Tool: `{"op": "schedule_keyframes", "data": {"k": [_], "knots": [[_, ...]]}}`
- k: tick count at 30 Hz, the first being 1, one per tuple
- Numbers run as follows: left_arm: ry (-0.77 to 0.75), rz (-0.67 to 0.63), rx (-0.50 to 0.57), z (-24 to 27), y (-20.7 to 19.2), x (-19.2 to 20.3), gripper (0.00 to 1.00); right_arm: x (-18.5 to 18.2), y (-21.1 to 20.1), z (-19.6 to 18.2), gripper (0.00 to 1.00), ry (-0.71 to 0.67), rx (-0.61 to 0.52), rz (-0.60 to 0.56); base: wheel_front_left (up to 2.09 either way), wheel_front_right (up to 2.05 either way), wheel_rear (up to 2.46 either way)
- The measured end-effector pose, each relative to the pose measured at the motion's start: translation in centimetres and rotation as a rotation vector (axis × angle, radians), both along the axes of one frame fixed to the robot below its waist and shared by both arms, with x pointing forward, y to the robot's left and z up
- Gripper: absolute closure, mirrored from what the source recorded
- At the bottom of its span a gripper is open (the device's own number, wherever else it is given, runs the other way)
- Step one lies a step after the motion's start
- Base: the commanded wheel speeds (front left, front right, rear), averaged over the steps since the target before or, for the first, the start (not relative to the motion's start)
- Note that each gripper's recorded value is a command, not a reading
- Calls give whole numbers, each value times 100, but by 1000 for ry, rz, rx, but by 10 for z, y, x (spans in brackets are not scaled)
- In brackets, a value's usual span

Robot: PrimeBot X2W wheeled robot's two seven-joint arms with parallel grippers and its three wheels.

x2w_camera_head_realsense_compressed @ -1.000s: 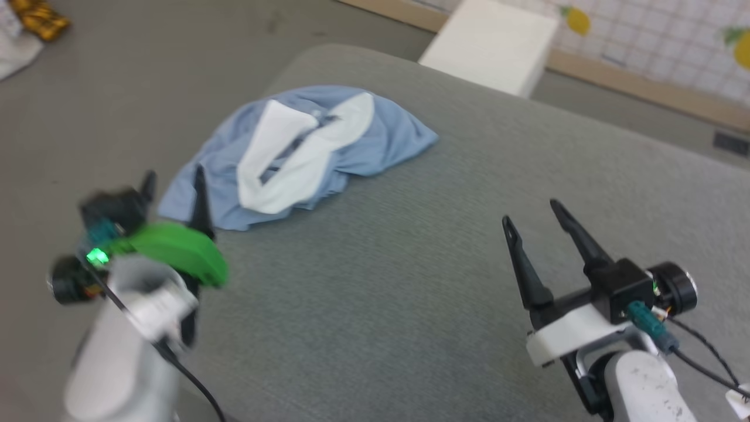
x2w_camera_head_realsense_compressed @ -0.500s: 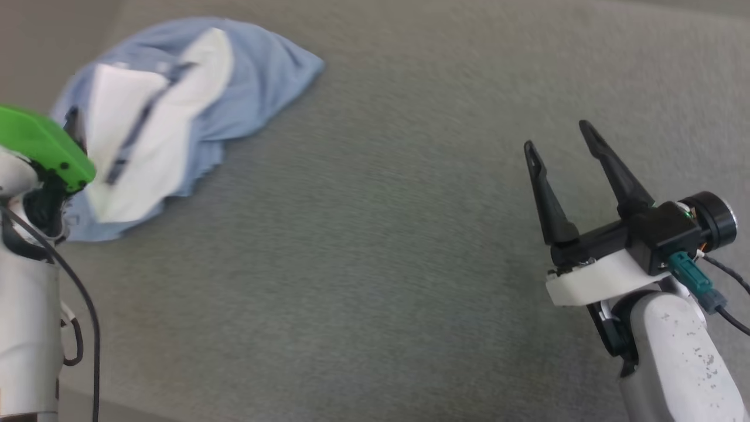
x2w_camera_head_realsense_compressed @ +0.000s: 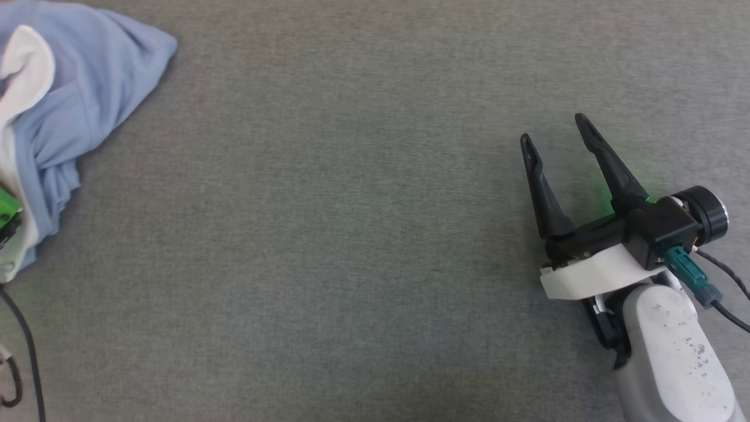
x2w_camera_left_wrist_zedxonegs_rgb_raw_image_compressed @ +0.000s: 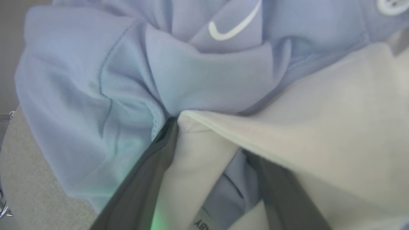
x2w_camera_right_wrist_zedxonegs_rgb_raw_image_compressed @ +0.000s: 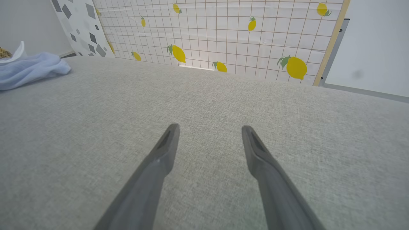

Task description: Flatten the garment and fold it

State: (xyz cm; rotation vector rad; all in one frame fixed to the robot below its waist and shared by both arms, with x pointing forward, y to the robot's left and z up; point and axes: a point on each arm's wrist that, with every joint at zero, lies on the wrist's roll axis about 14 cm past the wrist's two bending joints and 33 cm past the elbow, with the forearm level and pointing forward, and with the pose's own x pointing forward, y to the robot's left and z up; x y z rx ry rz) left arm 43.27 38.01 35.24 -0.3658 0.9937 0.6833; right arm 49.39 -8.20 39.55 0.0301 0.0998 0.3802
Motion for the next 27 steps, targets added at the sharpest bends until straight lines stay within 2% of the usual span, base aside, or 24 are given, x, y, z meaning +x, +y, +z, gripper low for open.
{"op": "schedule_keyframes", "data": {"k": [1,2,8,11,14,21,27], "knots": [[-3,-11,11,1,0,1,54,-1,-2,0,0,0,-3,-5,0,0,0],[-23,-27,43,6,3,4,100,-1,-4,1,0,-1,-5,-10,0,0,0],[-285,-160,381,64,18,37,100,-10,-17,12,0,-6,-18,-48,0,0,0],[-481,-236,551,121,18,57,100,-23,-23,20,0,-6,-21,-71,0,0,0],[-687,-289,652,178,8,71,100,-34,-27,33,0,-23,-21,-86,0,0,0],[-1091,-416,804,315,-28,66,100,-60,-25,77,0,-106,-5,-94,0,0,0],[-1361,-534,779,402,-95,52,100,-80,-31,114,0,-185,-5,-111,0,0,0]]}}
